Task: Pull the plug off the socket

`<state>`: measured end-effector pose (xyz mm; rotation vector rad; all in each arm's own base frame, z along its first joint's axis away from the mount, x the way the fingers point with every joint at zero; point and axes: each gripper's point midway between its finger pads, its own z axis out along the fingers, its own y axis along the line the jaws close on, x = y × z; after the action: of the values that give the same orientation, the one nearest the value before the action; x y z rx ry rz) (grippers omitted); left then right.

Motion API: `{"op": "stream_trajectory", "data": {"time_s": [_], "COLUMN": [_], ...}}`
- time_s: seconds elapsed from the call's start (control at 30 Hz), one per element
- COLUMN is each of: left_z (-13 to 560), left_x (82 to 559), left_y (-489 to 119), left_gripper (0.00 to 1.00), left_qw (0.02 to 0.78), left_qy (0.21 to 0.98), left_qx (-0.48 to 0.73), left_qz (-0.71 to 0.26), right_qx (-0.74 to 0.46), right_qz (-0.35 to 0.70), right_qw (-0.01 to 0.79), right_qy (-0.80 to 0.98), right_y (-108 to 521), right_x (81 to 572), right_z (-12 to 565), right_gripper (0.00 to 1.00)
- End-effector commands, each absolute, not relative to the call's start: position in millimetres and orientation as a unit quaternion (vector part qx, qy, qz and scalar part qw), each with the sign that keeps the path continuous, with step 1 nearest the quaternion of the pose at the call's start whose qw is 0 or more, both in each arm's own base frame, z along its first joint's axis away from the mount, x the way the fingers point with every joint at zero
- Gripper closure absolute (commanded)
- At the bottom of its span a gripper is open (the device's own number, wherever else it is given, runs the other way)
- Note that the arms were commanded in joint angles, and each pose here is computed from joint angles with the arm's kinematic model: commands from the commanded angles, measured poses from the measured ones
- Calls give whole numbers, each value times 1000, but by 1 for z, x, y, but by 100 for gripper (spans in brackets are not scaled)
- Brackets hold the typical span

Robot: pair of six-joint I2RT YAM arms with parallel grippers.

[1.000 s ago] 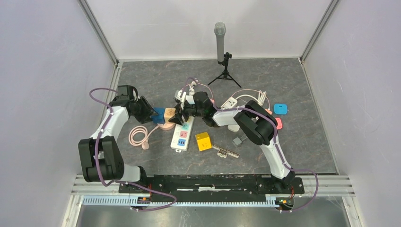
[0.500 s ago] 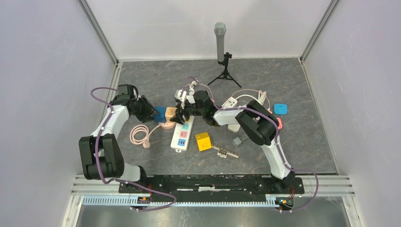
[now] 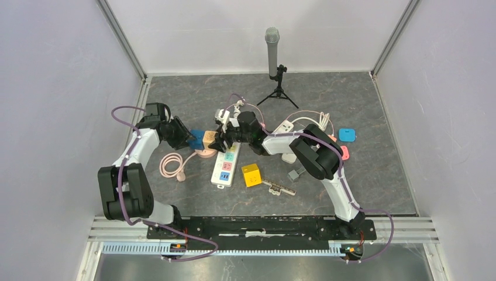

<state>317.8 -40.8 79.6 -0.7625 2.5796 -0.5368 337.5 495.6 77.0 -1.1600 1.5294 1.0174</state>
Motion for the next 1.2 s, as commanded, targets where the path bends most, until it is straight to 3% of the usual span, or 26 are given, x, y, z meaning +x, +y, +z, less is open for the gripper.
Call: {"op": "stream_trajectory", "data": {"time_s": [0.0,0.2,0.33,0.47,0.67,0.87,1.17], "left_z": [8,5,6,4,4,4,28], "left_x": [234,232,234,232,229,230,250], "left_y": [-33,-37,-38,-36,-36,-35,-41], "left_gripper": [54,54,54,55,55,55,55], "left_qw": [30,23,23,23,23,27,70], "left_qy": [959,961,961,962,965,966,961], "left_qx": [-266,-261,-258,-256,-251,-249,-248], "left_qz": [-90,-92,-93,-87,-74,-67,-96], "right_qx": [-503,-383,-494,-492,-352,-458,-419], "right_qz": [467,589,480,483,632,540,507], "right_qw": [525,521,534,553,545,552,592], "right_qy": [503,484,490,469,424,441,466], "right_y": [537,521,542,531,505,532,494], "right_x": [293,307,290,285,297,275,297], "right_z": [166,215,184,186,252,223,239], "right_gripper": [100,100,100,100,100,100,100]}}
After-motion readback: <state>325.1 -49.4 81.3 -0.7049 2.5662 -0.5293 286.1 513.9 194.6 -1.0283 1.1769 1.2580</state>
